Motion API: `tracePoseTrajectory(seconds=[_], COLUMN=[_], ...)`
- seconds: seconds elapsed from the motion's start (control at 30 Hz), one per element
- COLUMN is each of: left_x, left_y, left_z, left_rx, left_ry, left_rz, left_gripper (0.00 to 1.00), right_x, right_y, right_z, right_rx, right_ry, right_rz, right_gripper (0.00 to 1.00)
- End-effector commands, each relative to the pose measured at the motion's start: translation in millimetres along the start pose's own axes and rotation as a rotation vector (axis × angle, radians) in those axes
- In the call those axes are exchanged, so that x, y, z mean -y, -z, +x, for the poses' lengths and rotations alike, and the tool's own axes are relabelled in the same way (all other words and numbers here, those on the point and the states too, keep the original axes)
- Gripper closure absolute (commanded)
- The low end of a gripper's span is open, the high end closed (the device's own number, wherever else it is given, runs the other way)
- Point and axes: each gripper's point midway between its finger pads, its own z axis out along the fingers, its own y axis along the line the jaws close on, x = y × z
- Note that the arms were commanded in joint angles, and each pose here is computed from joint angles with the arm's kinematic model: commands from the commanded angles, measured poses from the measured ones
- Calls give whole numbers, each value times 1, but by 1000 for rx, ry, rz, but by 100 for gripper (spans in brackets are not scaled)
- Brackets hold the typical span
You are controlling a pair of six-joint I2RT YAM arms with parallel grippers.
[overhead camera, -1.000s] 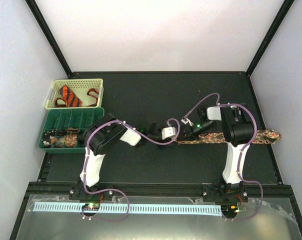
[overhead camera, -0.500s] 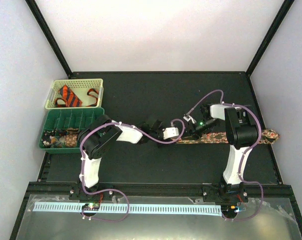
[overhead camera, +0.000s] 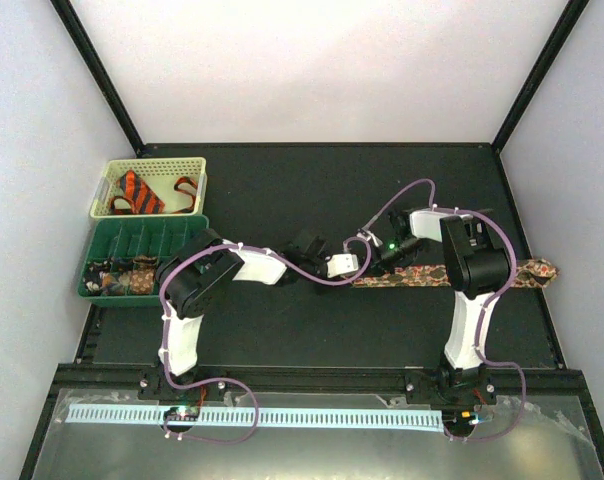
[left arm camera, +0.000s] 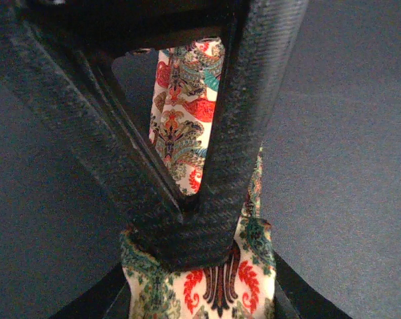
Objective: Roll the ties
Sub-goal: Roll the tie at the center of the board.
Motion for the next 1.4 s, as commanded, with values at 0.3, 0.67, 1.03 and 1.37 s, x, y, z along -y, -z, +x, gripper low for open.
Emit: tracePoseTrajectory(seconds=[0.3, 0.67, 1.03, 1.37], left_x=[-10, 1, 2, 8], left_y=[2, -3, -17, -2], left_z=[23, -19, 1, 40], left_rx=[-30, 251, 173, -16], left_ry=[45, 66, 68, 34], left_rz=[-33, 42, 2, -40], left_gripper=[25, 13, 53, 61], right_x=[52, 70, 64, 32], right_y=[3, 10, 5, 33], right_z=[12, 18, 1, 1], right_rx=[-20, -25, 26, 21], right_ry=[-56, -84, -63, 24], right_rz=[149, 217, 161, 127], right_gripper=[98, 98, 98, 61])
